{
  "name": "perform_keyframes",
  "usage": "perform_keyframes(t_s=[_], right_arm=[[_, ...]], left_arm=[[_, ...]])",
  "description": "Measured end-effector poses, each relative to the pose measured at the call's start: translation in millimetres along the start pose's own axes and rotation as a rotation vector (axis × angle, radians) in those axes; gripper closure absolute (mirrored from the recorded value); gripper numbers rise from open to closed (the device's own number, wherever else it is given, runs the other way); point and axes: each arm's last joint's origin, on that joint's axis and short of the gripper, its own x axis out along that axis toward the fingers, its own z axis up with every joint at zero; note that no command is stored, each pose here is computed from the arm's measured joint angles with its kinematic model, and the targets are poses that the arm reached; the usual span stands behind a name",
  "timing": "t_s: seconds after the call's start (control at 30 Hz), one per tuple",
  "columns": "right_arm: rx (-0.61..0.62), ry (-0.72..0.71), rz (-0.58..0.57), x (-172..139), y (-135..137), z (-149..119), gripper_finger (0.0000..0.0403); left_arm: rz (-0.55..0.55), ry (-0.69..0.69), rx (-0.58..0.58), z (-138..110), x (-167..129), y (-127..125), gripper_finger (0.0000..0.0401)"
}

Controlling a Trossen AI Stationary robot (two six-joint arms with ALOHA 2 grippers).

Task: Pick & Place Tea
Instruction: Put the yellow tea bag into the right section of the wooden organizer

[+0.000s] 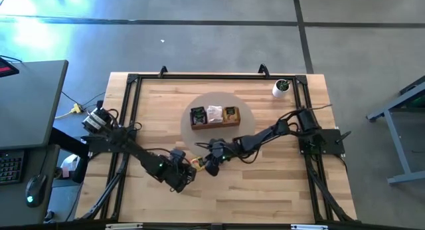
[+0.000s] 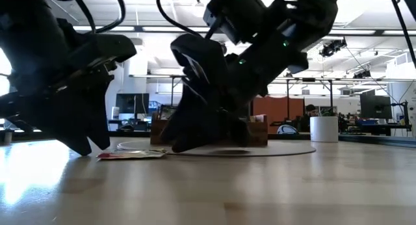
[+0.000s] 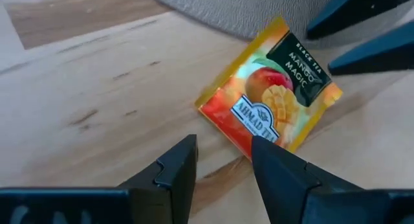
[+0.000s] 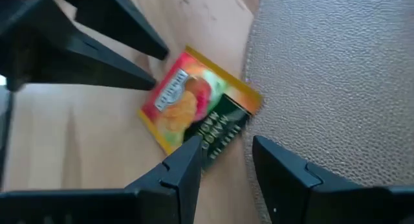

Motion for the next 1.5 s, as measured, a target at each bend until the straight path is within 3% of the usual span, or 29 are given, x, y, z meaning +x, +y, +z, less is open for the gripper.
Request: perform_keyframes(t_s=[0.5, 0.9, 1.07, 1.27, 1.5], right_arm=[[-0.013, 0.008, 0.057, 2, 2, -1, 0.0265], [-0.020, 0.066, 0.098, -7, 12, -3, 0.0265], [0.028, 0.056, 0.048, -21, 24, -5, 0.0265], [0.193, 0.113, -0.033, -23, 29, -23, 0.0265], [0.242, 0.074, -0.111, -27, 44, -48, 0.0265]], left_arm=[[-0.066, -0.010, 0.078, 31, 17, -14, 0.0251], [-0.099, 0.001, 0.057, 30, 17, -17, 0.0251], [-0.130, 0.002, 0.043, 30, 16, -20, 0.0251], [-0.218, -0.035, 0.028, 32, 14, -30, 0.0251], [-0.187, 0.025, 0.101, 27, 18, -26, 0.0251]])
